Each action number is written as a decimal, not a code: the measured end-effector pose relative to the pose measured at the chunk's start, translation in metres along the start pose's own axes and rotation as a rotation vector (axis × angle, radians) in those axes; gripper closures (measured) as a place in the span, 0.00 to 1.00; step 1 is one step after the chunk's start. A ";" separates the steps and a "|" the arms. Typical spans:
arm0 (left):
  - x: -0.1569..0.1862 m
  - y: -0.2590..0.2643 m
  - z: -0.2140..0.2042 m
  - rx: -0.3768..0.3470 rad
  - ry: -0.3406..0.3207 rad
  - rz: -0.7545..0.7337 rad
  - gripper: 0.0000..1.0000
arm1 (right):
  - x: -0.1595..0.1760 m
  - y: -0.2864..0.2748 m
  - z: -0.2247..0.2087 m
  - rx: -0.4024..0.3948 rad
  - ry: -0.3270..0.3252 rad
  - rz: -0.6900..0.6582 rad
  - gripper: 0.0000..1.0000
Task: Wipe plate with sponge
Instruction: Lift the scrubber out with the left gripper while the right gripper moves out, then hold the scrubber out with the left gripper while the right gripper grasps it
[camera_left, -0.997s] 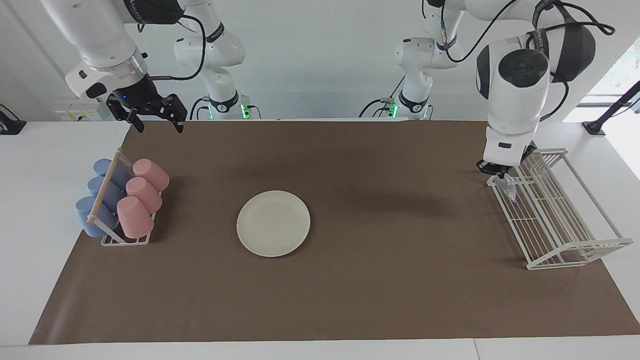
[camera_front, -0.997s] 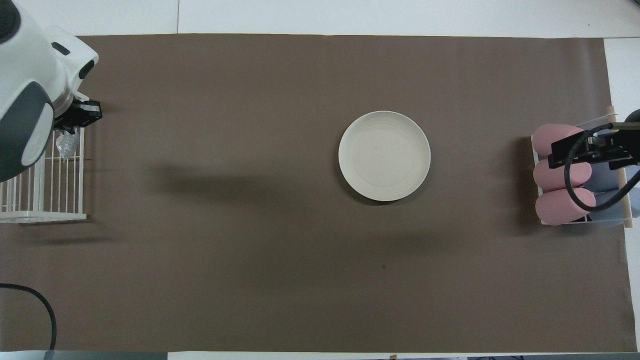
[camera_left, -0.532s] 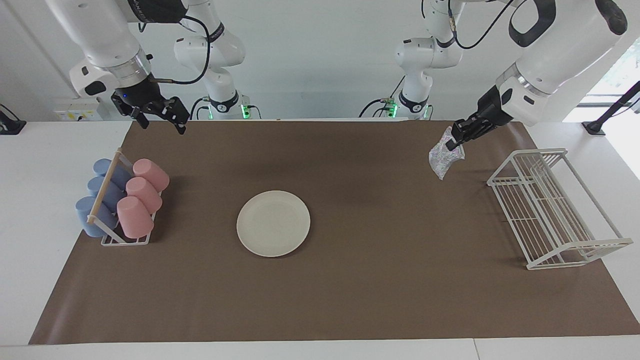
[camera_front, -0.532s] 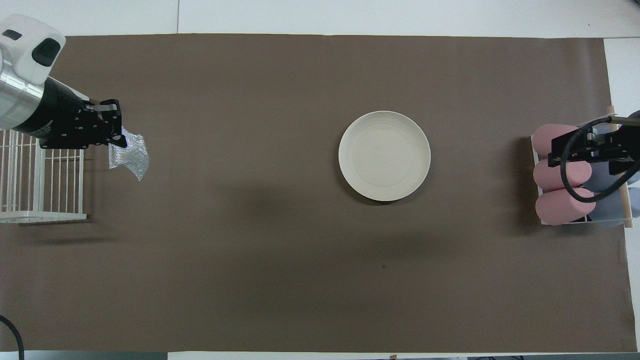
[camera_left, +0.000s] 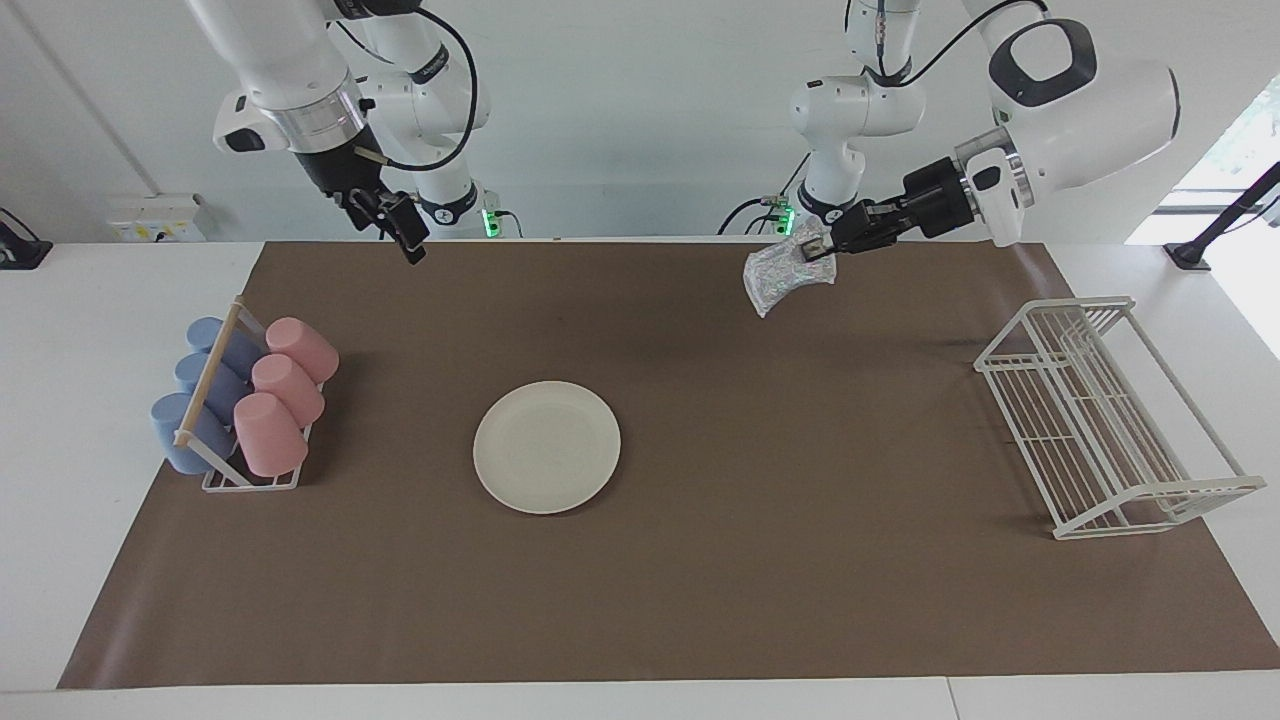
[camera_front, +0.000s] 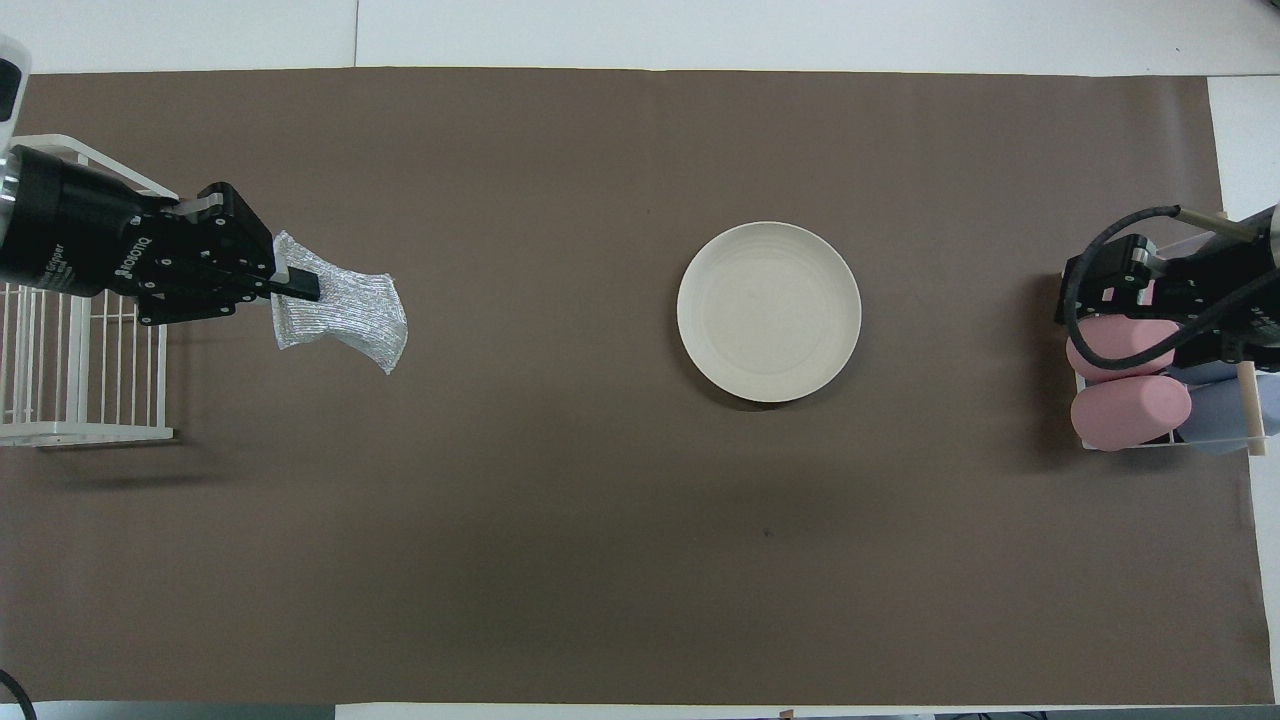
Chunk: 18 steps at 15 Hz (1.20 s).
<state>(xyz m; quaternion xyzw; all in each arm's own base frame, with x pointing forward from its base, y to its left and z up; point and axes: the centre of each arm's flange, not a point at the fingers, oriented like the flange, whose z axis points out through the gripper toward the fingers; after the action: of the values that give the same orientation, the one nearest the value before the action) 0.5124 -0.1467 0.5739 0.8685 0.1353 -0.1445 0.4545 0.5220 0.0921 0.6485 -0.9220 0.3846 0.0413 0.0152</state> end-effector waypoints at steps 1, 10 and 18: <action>-0.004 -0.011 0.011 -0.029 -0.026 0.028 0.96 | -0.010 -0.004 -0.002 0.006 0.000 0.085 0.00; -0.029 -0.045 0.111 -0.290 -0.187 0.238 0.96 | -0.096 -0.046 -0.001 0.021 -0.117 0.542 0.00; -0.049 -0.038 0.161 -0.336 -0.200 0.271 0.96 | -0.166 -0.076 0.015 0.078 -0.157 0.713 0.00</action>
<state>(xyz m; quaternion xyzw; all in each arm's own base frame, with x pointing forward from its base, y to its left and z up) 0.4328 -0.2642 0.4765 0.7722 -0.0059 -0.1429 0.6190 0.4586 0.2637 0.6482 -0.7229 0.6807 0.1000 0.0643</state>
